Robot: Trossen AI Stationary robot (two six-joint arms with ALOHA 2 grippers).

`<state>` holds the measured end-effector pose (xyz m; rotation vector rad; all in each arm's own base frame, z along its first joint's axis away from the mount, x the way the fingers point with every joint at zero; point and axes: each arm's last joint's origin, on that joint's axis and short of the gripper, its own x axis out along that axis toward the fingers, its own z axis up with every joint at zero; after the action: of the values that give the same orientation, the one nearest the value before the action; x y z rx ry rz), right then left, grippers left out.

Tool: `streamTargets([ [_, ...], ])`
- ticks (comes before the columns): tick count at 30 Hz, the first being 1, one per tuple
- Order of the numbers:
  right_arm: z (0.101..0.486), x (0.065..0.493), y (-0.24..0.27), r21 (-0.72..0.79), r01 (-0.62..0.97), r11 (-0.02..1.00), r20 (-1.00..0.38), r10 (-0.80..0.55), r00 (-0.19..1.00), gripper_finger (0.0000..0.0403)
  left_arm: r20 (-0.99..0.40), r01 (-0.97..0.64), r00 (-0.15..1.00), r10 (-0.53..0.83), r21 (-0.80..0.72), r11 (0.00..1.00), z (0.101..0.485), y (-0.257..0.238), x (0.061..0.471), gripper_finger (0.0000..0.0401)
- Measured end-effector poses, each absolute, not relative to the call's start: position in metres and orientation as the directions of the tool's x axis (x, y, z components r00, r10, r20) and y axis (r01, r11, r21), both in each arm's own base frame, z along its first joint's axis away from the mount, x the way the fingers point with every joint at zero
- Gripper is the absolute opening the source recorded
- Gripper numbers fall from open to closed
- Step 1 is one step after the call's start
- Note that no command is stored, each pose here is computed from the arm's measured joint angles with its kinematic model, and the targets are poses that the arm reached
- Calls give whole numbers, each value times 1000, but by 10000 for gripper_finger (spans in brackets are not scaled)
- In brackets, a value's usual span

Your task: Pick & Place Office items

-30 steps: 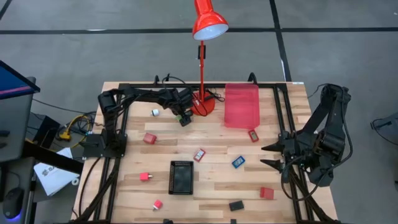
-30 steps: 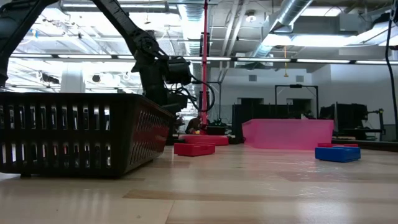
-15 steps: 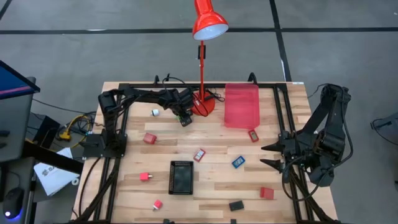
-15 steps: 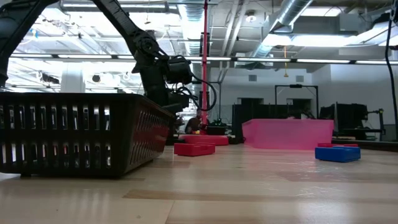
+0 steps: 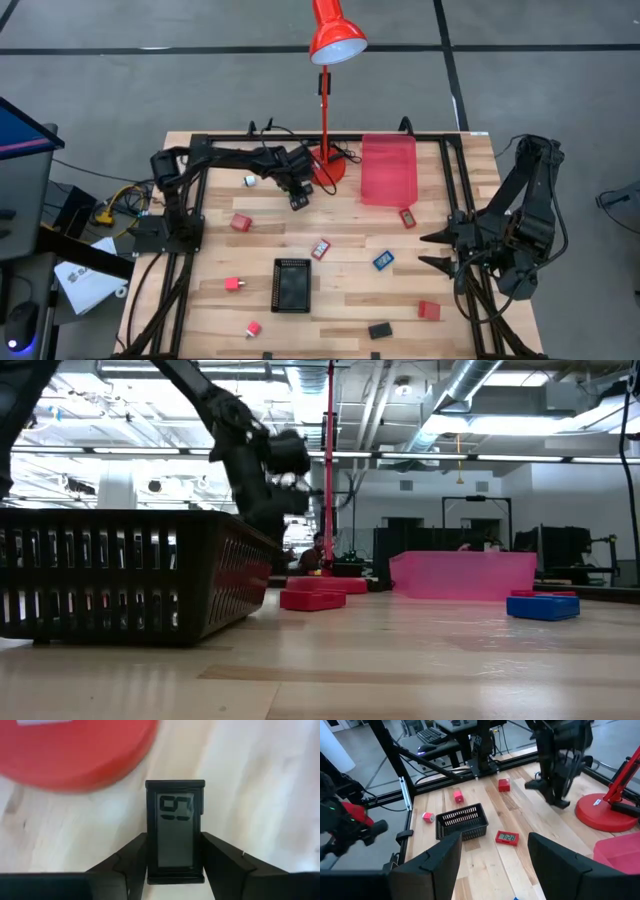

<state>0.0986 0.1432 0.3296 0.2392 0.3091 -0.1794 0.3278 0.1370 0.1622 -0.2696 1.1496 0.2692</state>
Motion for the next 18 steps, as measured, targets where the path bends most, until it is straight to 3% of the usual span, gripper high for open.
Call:
streamTargets([
  [5, 332, 100, 146, 207, 195, 959, -308, -125, 943, 223, -887, -248, 459, 39, -86, 965, 198, 104, 327, 149],
  [11, 336, 101, 149, 204, 168, 964, -284, -106, 953, 223, -833, -155, 553, -18, -124, 980, 235, 47, 314, 177],
  [18, 339, 104, 154, 188, 152, 970, -259, -100, 961, 223, -827, -176, 557, -77, -208, 962, 223, -14, 280, 153],
])
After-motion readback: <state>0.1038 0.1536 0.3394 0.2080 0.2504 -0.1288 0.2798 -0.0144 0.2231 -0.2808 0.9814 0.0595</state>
